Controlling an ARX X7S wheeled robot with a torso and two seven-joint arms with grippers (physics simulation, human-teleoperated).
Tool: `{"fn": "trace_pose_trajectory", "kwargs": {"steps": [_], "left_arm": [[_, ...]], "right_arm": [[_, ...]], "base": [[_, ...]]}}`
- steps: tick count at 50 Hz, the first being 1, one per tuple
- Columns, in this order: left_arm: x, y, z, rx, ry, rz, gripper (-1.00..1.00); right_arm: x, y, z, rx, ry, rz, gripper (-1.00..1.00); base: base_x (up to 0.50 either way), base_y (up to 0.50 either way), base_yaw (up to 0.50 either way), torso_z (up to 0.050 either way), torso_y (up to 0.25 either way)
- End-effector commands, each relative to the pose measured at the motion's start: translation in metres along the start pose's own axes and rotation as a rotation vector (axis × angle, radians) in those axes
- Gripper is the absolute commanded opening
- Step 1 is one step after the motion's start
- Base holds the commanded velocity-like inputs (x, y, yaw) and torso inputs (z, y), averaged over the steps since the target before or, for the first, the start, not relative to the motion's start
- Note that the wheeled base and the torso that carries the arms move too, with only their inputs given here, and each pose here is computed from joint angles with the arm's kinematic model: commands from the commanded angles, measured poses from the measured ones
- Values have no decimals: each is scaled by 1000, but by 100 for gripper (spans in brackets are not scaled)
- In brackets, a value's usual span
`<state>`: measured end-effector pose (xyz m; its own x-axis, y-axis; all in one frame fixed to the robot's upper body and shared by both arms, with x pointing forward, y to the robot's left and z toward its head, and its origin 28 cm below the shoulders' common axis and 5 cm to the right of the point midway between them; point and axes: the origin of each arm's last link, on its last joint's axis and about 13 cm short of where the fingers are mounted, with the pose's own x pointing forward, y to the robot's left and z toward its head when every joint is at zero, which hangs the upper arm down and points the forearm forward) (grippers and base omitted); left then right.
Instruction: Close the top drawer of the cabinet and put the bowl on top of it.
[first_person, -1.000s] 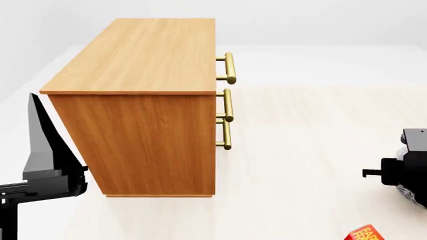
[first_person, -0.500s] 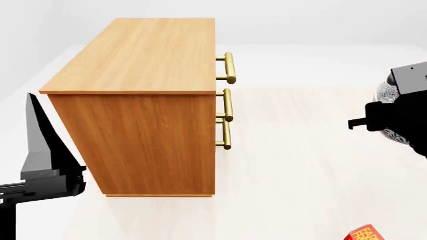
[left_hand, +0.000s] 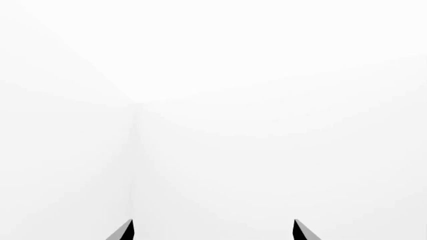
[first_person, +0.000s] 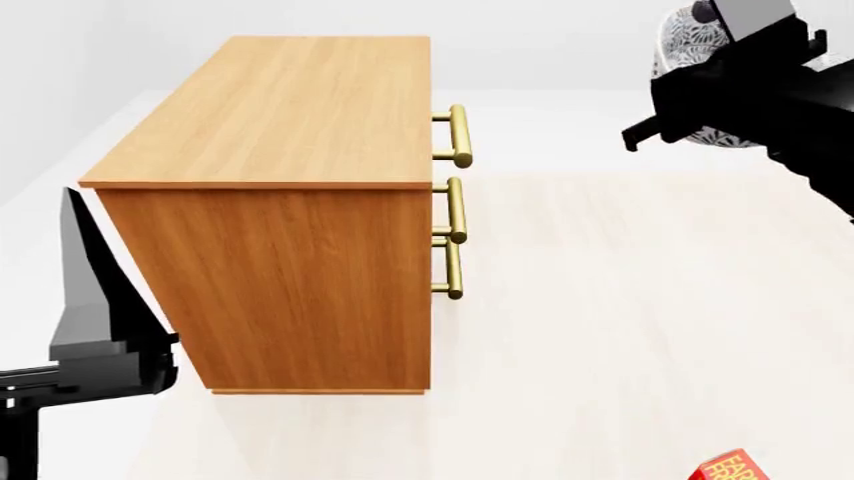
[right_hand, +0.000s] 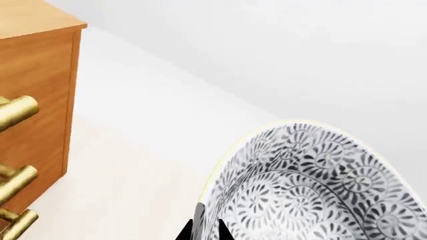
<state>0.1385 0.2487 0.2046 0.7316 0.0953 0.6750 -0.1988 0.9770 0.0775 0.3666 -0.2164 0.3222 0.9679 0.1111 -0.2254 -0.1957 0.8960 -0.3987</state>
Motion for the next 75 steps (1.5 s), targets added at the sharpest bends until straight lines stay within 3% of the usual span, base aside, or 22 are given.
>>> {"fn": "trace_pose_trajectory", "kwargs": {"steps": [1,15,40,57,75], "left_arm": [[0,-1,-1,-3,-1,-3,100],[0,0,-1,-5,-2,-3,100],[0,-1,1,-5,-1,-5,100],[-1,0,0,-6,-1,-3,100],[0,0,-2,-6,2,-3,100]], "right_arm": [[-1,14,44,-82,-93,65,-100],[4,41,60,-105,-161,166,-100],[7,43,62,-106,-170,181,-100],[64,72,91,-141,-217,414,-100],[71,110,102,-121,-294,609,-100]], "base": [[0,0,0,0,0],[0,0,0,0,0],[0,0,0,0,0],[0,0,0,0,1],[0,0,0,0,1]]}}
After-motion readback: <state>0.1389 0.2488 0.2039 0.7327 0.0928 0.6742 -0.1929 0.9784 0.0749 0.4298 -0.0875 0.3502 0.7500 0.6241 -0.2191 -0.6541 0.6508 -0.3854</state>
